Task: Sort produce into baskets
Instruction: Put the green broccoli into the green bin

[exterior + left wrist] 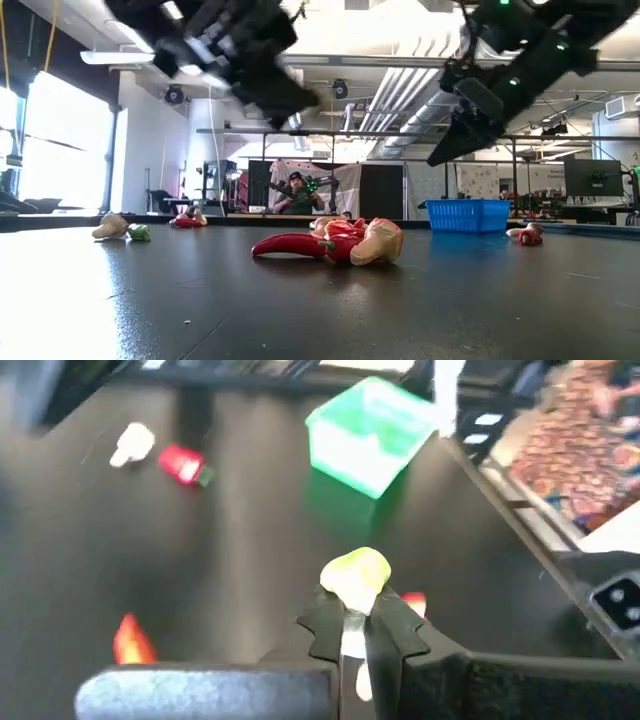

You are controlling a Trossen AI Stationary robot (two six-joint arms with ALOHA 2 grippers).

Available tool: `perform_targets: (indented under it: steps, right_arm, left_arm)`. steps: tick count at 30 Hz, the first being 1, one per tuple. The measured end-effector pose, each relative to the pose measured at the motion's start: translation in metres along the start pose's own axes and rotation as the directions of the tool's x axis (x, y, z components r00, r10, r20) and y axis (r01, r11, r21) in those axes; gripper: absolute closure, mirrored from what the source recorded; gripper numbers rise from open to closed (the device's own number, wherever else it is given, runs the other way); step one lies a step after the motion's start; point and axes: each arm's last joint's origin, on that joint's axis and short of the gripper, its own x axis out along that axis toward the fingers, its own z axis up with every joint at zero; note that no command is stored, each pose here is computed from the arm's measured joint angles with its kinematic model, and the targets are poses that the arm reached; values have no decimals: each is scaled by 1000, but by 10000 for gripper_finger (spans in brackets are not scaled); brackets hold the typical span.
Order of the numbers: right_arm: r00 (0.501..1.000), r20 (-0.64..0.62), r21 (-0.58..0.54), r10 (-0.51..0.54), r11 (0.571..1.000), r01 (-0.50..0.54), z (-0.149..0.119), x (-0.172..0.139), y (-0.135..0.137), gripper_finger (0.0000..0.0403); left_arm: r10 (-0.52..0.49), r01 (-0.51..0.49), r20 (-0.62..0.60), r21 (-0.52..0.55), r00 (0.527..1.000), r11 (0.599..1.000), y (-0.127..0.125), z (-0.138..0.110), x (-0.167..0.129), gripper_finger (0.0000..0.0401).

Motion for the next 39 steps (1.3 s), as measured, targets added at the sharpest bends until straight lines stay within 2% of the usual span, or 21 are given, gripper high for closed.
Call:
perform_targets:
  steps: [8,14,26,39]
  right_arm:
    - [995,92,40,-42,998,39,-3,-14,-6,402]
    - [993,106,52,-42,998,36,-2,-16,-7,402]
    - [990,106,61,-98,994,92,-2,-16,-9,403]
    - [973,117,108,-198,977,186,-2,-16,-15,403]
  left_arm:
    - [-104,101,8,183,995,978,-20,32,76,400]
    - [-195,183,29,236,980,954,-36,49,116,400]
    - [-213,187,76,259,974,948,-41,66,161,400]
    - [-185,166,60,242,981,956,-36,65,198,400]
